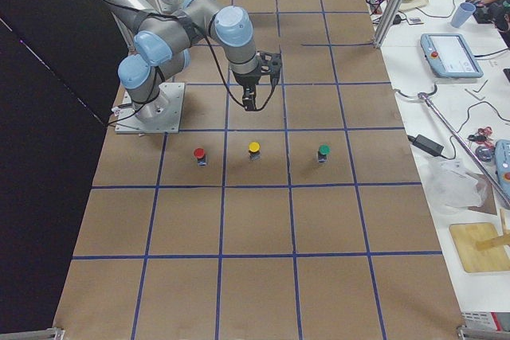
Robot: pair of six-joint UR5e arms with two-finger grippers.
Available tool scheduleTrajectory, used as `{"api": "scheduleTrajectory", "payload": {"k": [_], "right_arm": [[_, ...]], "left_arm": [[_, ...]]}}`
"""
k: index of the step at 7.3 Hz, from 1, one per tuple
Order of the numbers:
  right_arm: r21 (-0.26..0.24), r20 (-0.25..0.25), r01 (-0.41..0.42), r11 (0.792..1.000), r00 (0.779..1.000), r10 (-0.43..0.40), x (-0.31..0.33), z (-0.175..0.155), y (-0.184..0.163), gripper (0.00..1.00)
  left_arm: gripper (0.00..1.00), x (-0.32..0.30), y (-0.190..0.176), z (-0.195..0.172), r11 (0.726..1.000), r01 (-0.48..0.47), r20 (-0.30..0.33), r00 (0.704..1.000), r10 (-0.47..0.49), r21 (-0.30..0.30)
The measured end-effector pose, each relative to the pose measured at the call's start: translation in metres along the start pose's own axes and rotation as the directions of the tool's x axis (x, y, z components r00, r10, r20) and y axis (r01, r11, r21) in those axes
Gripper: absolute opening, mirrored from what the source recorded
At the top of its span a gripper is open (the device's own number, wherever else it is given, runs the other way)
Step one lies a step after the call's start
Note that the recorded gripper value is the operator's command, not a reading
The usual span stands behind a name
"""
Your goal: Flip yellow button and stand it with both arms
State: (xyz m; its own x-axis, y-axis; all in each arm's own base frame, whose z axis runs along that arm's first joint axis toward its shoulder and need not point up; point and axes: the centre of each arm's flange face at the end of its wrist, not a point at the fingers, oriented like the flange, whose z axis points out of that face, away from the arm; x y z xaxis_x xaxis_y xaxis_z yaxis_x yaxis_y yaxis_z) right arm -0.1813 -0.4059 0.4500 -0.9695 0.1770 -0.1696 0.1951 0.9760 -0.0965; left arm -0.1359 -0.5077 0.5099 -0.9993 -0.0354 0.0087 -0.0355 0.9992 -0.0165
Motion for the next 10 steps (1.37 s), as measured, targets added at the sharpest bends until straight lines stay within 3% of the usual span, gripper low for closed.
{"api": "scheduleTrajectory", "payload": {"k": [3,5,7,10], "right_arm": [[-0.086,-0.06,-0.22,0.972,0.975,0.216,-0.091,-0.015,-0.009,1.0],[-0.114,-0.082,-0.28,0.953,0.959,0.272,-0.176,-0.014,-0.007,1.0],[-0.135,-0.091,-0.233,0.963,0.971,0.222,-0.246,-0.004,0.008,1.0],[-0.143,-0.135,-0.082,0.986,0.989,0.063,-0.312,-0.001,0.037,1.0]], "left_arm": [[1.0,-0.001,-0.001,-0.003,1.0,0.001,-0.001,1.0,-0.001,0.005],[1.0,-0.001,-0.001,-0.003,1.0,0.003,-0.001,1.0,-0.003,0.005],[1.0,-0.002,-0.001,-0.003,1.0,0.003,0.0,1.0,-0.003,0.005],[1.0,-0.002,0.0,-0.002,1.0,0.004,-0.001,1.0,-0.004,0.003]]}}
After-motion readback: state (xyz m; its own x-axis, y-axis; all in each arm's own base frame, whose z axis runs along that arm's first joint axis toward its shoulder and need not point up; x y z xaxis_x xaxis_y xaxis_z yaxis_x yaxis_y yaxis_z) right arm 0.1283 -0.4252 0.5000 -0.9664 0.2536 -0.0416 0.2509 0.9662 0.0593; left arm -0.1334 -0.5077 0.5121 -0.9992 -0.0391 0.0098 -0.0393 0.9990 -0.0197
